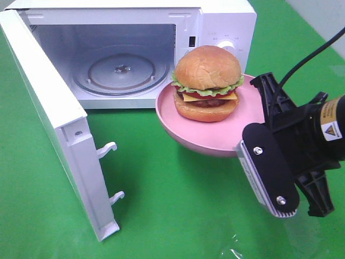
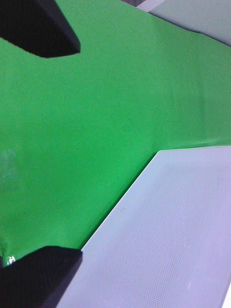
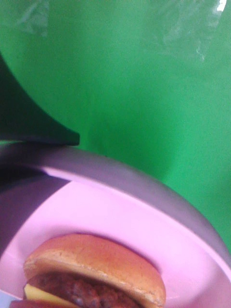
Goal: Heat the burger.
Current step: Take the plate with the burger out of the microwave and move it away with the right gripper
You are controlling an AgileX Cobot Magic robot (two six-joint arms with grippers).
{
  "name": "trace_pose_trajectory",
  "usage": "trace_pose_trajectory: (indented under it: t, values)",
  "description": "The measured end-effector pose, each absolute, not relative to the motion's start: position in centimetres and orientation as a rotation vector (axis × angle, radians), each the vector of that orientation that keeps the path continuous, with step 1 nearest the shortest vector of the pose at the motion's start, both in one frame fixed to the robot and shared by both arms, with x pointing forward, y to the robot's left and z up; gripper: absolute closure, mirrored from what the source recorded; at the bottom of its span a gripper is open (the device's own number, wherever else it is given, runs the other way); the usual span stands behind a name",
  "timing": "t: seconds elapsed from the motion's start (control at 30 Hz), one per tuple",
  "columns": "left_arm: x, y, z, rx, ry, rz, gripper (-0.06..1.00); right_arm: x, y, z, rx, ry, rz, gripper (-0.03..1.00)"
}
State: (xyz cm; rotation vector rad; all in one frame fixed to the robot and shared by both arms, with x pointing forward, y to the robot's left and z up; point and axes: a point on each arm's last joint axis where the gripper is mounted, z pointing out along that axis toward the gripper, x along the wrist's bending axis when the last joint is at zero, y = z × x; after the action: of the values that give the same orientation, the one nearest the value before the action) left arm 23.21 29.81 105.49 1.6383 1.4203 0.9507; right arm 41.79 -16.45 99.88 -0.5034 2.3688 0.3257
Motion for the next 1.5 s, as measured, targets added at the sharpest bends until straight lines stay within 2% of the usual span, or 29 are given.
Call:
trace_pose_trajectory:
  t: [0.67,1.07,1.5]
  values:
    - [23.2,29.8,105.5,1.638,1.420,0.951,-0.04,37.5,-21.5,101.6,-0.209,2.443,0.221,0.89]
    - [23.2,29.8,105.5,1.638,1.420,0.951,-0.04,37.7,-24.0,101.6,0.310,2.414,0.054,0.89]
    - [23.2,29.8,105.5,1.638,1.420,0.951,-0.04,37.5,-25.0,101.4,0.910,2.283,0.095,0.89]
